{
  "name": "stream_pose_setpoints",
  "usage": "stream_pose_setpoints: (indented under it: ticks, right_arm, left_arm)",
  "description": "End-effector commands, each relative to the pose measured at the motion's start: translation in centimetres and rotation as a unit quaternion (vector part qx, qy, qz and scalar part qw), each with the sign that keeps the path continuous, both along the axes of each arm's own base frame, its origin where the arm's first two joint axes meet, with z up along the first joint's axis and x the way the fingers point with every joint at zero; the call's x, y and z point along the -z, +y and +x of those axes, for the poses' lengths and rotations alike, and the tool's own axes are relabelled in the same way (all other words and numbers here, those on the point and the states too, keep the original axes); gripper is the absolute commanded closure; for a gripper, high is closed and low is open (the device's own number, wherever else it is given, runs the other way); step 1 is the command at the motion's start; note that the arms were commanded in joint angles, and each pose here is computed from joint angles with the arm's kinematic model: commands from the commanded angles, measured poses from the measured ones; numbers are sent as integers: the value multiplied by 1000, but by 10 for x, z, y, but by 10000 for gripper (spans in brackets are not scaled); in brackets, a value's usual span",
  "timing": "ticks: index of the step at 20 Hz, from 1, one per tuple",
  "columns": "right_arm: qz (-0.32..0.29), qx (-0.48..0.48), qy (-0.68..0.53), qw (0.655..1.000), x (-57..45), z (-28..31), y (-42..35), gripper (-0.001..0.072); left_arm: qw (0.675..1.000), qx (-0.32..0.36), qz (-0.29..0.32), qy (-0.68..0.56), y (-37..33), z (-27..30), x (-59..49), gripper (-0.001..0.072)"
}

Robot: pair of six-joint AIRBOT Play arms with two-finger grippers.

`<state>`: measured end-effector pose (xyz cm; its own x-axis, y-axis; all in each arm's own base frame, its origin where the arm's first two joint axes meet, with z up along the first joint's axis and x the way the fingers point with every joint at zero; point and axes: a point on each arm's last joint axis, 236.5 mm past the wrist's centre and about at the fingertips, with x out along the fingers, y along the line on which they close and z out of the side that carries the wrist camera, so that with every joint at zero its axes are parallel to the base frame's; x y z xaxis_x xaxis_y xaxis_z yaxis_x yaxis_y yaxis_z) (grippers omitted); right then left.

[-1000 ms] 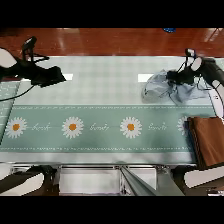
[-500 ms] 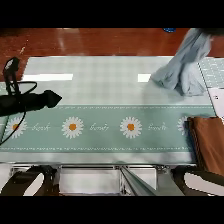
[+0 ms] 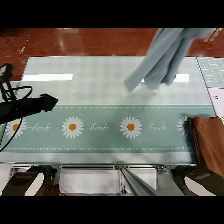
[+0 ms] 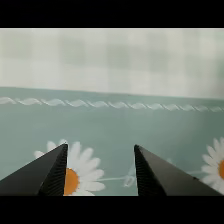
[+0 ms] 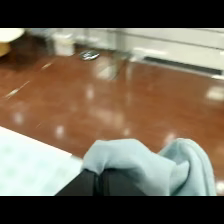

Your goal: Fold the shirts.

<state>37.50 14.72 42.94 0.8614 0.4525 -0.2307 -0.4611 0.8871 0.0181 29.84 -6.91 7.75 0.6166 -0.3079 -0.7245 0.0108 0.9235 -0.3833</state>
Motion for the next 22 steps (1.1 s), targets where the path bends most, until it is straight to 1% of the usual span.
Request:
stream_pose_setpoints:
  ticks: [1,4,7,10,13,14,15,16,19,20,22]
  right_arm:
    - [-45,-101,84,990,50,-44,60,693]
    - [-55,-168,188,966,138,-60,116,693]
    - [-28,-218,283,934,242,-75,181,693]
    - [4,-197,374,906,345,-68,219,692]
    - [52,-173,453,873,410,-57,246,690]
    - [63,-165,470,865,423,-56,250,595]
    - [70,-159,483,858,431,-55,250,344]
    - [67,-158,484,858,433,-52,246,304]
    - [71,-154,475,864,392,-29,205,305]
    - [80,-150,460,871,368,-18,184,305]
    - [92,-113,401,904,315,8,119,305]
  left_arm:
    - [999,-45,14,2,31,3,2,198]
    - [998,-57,12,27,41,-5,10,198]
    - [998,-54,8,31,38,-7,11,198]
    - [998,-54,8,32,38,-7,11,198]
    - [998,-53,3,40,36,-10,18,198]
    - [998,-53,1,46,35,-12,22,198]
    - [997,-52,-3,54,33,-14,29,198]
    - [997,-52,-7,63,32,-18,36,198]
    - [994,-46,-27,99,22,-32,57,198]
    - [993,-46,-34,104,19,-34,61,198]
    - [993,-46,-15,105,26,-35,63,198]
